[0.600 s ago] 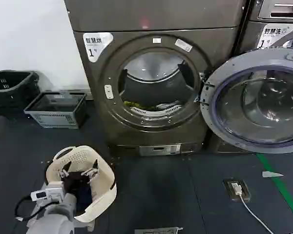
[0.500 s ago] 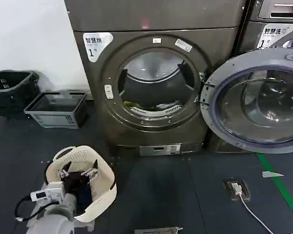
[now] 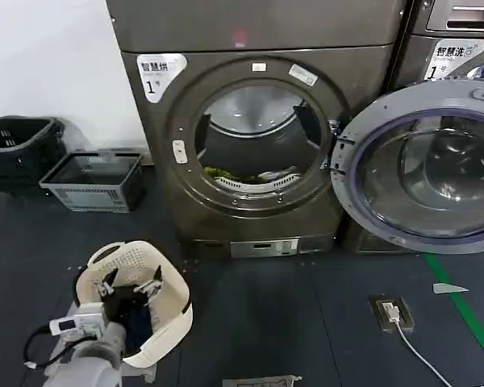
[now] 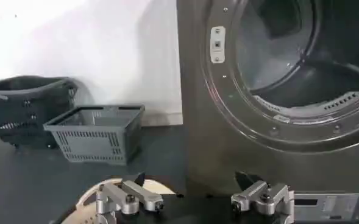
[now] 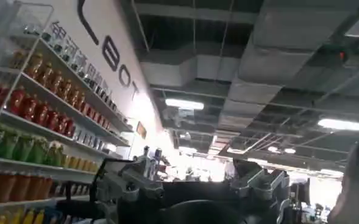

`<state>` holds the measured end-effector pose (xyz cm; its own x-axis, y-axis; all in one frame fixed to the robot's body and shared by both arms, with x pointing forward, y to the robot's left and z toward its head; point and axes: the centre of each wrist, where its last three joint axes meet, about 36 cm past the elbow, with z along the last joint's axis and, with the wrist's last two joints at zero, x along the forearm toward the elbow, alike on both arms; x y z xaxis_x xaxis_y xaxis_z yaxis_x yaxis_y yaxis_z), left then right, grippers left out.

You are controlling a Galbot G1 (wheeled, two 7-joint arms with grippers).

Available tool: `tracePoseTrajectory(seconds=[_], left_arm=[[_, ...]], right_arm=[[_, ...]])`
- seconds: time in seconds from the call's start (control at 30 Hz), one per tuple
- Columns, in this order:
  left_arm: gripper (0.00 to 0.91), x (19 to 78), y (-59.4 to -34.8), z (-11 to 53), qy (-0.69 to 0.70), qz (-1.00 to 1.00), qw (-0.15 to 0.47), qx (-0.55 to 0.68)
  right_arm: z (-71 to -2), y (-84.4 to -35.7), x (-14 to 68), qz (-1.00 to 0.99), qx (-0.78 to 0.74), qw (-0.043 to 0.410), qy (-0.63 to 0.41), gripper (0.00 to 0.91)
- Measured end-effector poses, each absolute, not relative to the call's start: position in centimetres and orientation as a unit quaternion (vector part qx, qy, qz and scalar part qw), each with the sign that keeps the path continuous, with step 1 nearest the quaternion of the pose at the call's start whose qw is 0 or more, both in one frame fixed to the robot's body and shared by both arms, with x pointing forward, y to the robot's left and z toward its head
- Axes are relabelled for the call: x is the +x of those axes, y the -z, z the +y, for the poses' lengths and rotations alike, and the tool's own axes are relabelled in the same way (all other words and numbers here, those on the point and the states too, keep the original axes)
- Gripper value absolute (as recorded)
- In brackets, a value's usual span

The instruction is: Grasp the clothes from the dryer.

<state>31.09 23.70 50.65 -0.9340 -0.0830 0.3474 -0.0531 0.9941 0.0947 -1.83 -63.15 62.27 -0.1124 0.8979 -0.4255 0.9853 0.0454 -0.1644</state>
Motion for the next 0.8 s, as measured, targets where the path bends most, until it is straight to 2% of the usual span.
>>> tracePoseTrajectory(seconds=[0.8], left_arm=[[0.907, 31.1, -51.09, 23.51, 0.044, -0.984, 0.171, 0.026]], right_arm=[[-63.27, -61.84, -2.16, 0.699, 0.68, 0.109, 0.192, 0.907]])
